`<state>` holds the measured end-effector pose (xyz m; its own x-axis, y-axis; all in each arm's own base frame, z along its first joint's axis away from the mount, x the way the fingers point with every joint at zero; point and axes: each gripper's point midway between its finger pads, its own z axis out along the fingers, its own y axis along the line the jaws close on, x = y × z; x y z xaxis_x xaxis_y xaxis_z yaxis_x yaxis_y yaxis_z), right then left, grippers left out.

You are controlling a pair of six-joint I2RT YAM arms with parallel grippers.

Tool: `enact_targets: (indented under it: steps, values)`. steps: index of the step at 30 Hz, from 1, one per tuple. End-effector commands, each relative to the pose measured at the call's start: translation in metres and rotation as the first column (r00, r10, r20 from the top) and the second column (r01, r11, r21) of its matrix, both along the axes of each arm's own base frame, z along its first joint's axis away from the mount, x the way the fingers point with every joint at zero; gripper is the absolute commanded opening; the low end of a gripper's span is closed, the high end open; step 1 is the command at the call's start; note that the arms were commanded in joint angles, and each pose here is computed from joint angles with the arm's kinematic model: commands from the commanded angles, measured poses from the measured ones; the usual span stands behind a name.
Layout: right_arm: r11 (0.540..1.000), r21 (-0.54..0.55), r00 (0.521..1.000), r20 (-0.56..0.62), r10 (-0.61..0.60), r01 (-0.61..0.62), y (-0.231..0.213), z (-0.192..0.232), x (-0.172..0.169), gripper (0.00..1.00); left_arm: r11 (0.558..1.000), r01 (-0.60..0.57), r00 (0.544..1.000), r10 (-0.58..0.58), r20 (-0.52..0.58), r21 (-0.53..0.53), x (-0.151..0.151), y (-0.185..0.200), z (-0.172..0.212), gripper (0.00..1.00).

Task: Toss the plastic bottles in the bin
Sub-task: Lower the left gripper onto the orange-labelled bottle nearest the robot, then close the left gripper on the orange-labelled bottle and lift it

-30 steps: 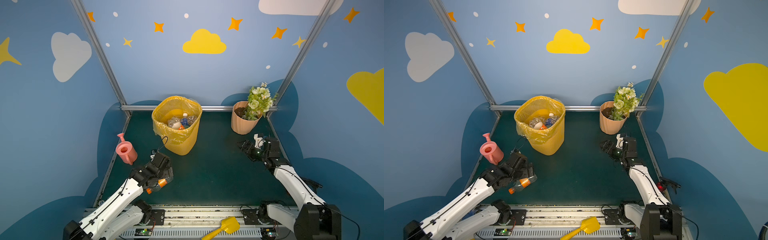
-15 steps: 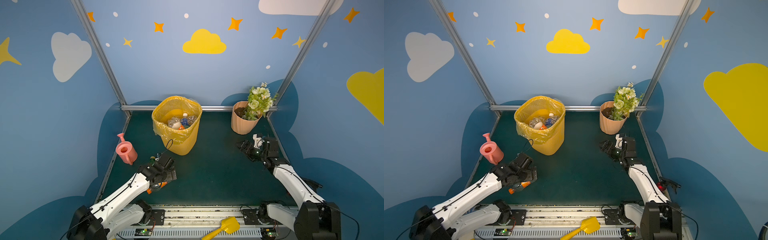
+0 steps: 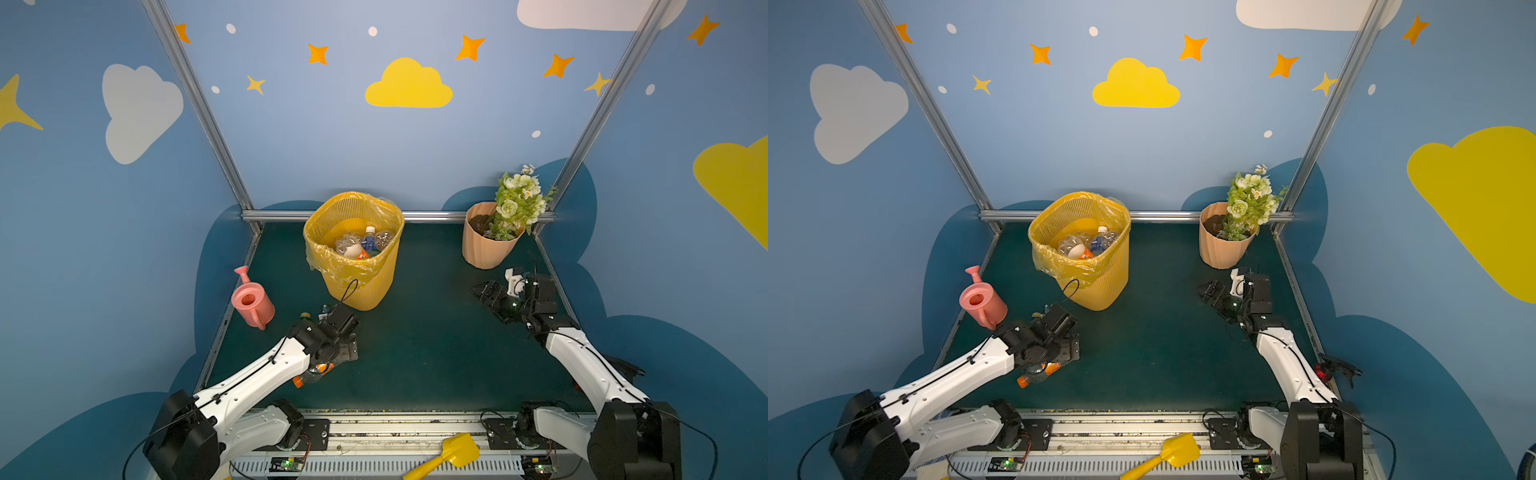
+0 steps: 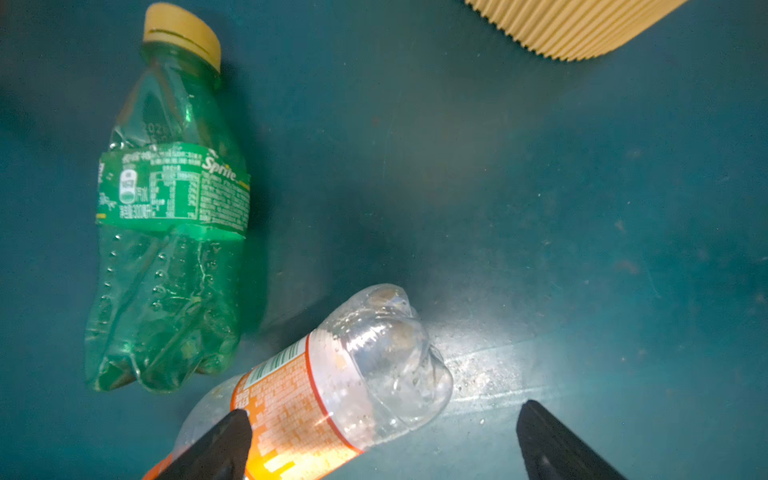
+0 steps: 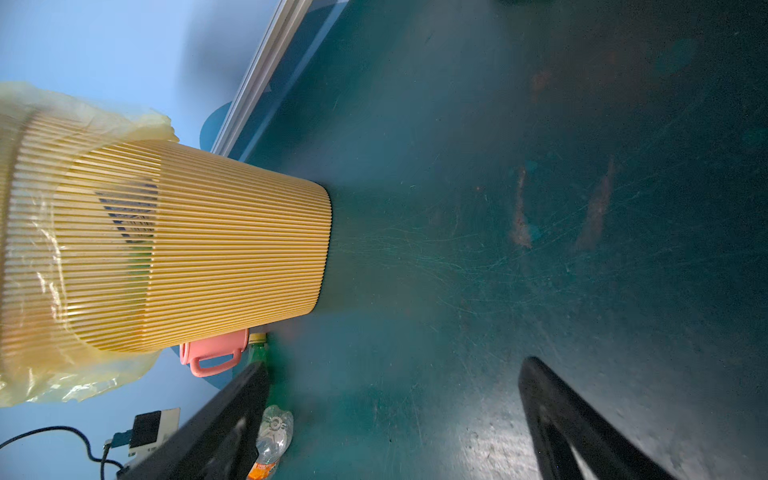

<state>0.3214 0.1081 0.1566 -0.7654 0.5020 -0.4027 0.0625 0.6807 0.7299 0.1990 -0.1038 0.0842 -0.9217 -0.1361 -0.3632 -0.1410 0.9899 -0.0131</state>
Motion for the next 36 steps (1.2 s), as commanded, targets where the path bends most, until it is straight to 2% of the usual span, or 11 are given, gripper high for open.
enact_targets:
  steps: [1,6,12,14,16,18,21,25,28,32,36]
  values:
    - [1.0,-0.028,0.999,0.043,-0.003,0.004,-0.002,0.014,0.001,0.93,0.995,0.027,0.999,-0.028,0.015,0.093,0.002,0.007,0.012,0.99]
    - [1.0,-0.028,0.999,0.041,-0.012,0.014,-0.003,0.013,0.0,0.93,0.966,0.164,0.986,-0.169,0.007,0.201,0.008,-0.003,0.036,0.99]
    - [1.0,-0.021,0.999,0.04,0.01,-0.009,0.0,0.014,0.001,0.93,0.868,0.372,0.926,-0.371,-0.07,0.328,0.024,-0.026,0.068,1.0]
    - [1.0,-0.027,0.999,0.038,0.014,-0.013,0.0,0.013,0.0,0.93,0.79,0.454,0.89,-0.428,-0.16,0.413,0.025,-0.023,0.072,1.0]
    - [0.999,-0.037,0.999,0.041,0.011,-0.009,-0.002,0.013,-0.001,0.93,0.724,0.45,0.89,-0.409,-0.201,0.522,0.032,-0.01,0.079,1.0]
    - [0.999,-0.041,0.999,0.037,-0.004,0.006,-0.004,0.012,-0.001,0.93,0.672,0.559,0.827,-0.495,-0.267,0.486,0.03,-0.022,0.07,1.0]
    - [0.999,-0.053,0.999,0.041,-0.005,0.007,-0.006,0.012,-0.004,0.93,0.61,0.612,0.789,-0.519,-0.33,0.504,0.032,-0.022,0.065,1.0]
    - [0.997,-0.074,0.999,0.047,-0.019,0.022,-0.01,0.012,-0.004,0.94,0.486,0.698,0.714,-0.521,-0.467,0.525,0.021,0.001,0.053,1.0]
    - [0.998,-0.066,0.999,0.04,-0.017,0.02,-0.009,0.009,-0.003,0.94,0.512,0.743,0.669,-0.574,-0.471,0.431,0.01,-0.001,0.036,1.0]
    - [0.999,-0.049,1.0,0.03,0.008,-0.006,-0.004,0.008,0.0,0.94,0.536,0.735,0.678,-0.564,-0.471,0.416,0.006,0.014,0.025,1.0]
    - [0.999,-0.035,1.0,0.021,0.021,-0.02,-0.001,0.006,0.003,0.94,0.548,0.755,0.655,-0.605,-0.453,0.361,-0.002,0.013,0.007,1.0]
